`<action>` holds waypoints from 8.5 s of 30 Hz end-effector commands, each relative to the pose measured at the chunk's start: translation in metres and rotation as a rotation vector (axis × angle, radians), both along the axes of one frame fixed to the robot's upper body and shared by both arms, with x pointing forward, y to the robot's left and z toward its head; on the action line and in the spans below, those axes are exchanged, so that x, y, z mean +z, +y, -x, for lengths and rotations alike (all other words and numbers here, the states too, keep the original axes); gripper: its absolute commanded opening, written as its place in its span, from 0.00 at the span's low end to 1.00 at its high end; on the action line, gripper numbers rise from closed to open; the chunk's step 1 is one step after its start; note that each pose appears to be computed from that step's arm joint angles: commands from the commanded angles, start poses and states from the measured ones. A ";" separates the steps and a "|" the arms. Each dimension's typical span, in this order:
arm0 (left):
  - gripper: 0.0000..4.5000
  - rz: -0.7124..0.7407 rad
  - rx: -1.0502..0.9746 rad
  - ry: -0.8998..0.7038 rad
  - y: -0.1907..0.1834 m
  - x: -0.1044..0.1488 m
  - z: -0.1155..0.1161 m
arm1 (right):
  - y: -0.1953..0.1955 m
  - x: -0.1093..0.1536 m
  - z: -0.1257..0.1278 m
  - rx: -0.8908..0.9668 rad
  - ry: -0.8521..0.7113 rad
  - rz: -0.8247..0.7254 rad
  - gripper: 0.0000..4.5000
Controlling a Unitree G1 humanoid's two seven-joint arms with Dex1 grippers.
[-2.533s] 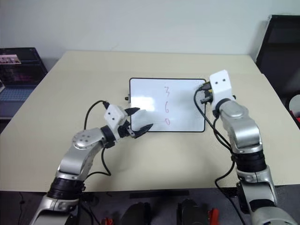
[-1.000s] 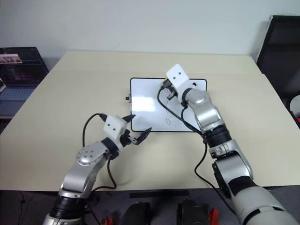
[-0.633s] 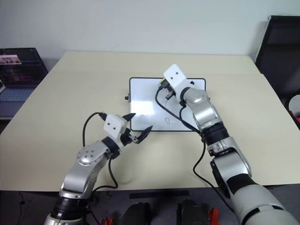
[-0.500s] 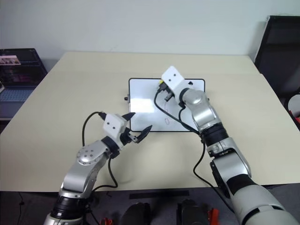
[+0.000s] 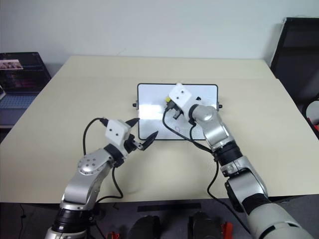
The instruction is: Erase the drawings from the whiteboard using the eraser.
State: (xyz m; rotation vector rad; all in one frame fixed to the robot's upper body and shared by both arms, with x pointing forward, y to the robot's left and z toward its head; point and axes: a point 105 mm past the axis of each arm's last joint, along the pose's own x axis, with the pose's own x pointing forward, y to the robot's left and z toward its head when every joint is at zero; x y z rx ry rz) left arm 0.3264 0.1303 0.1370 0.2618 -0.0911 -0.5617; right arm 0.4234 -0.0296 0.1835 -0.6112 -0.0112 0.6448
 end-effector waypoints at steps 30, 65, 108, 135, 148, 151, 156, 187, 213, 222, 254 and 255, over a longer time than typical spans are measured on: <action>1.00 -0.002 -0.009 -0.058 -0.003 0.013 -0.001 | 0.010 0.028 -0.019 -0.024 -0.103 0.043 0.18; 1.00 0.004 -0.031 -0.064 -0.010 0.013 -0.004 | -0.014 0.019 -0.020 -0.061 -0.097 0.133 0.18; 1.00 -0.002 -0.026 -0.060 -0.007 0.013 -0.005 | -0.001 0.014 -0.008 0.005 -0.076 0.089 0.18; 1.00 -0.004 -0.119 -0.031 -0.018 0.006 -0.002 | -0.097 0.011 0.071 -0.095 -0.337 0.077 0.18; 1.00 0.002 -0.123 -0.023 -0.019 0.003 0.003 | -0.098 -0.003 0.084 -0.080 -0.367 0.133 0.18; 1.00 0.003 -0.121 -0.022 -0.019 0.004 0.004 | -0.096 -0.007 0.087 -0.072 -0.360 0.136 0.18; 1.00 0.002 -0.116 -0.020 -0.017 0.003 0.004 | -0.093 -0.007 0.087 -0.066 -0.361 0.135 0.18; 1.00 -0.011 -0.068 -0.013 -0.003 -0.001 0.008 | -0.013 0.018 0.037 0.173 -0.243 0.156 0.18; 1.00 -0.011 -0.021 -0.020 0.005 0.000 0.012 | -0.014 -0.027 0.018 0.142 -0.208 0.413 0.18; 1.00 -0.014 0.008 -0.017 0.013 -0.003 0.017 | -0.013 -0.048 0.031 0.167 -0.157 0.408 0.18; 1.00 -0.014 -0.027 -0.027 0.001 0.006 0.012 | 0.000 0.002 0.008 0.072 -0.341 0.285 0.18; 1.00 -0.014 -0.026 -0.027 0.001 0.006 0.013 | 0.002 -0.004 0.009 0.086 -0.325 0.310 0.18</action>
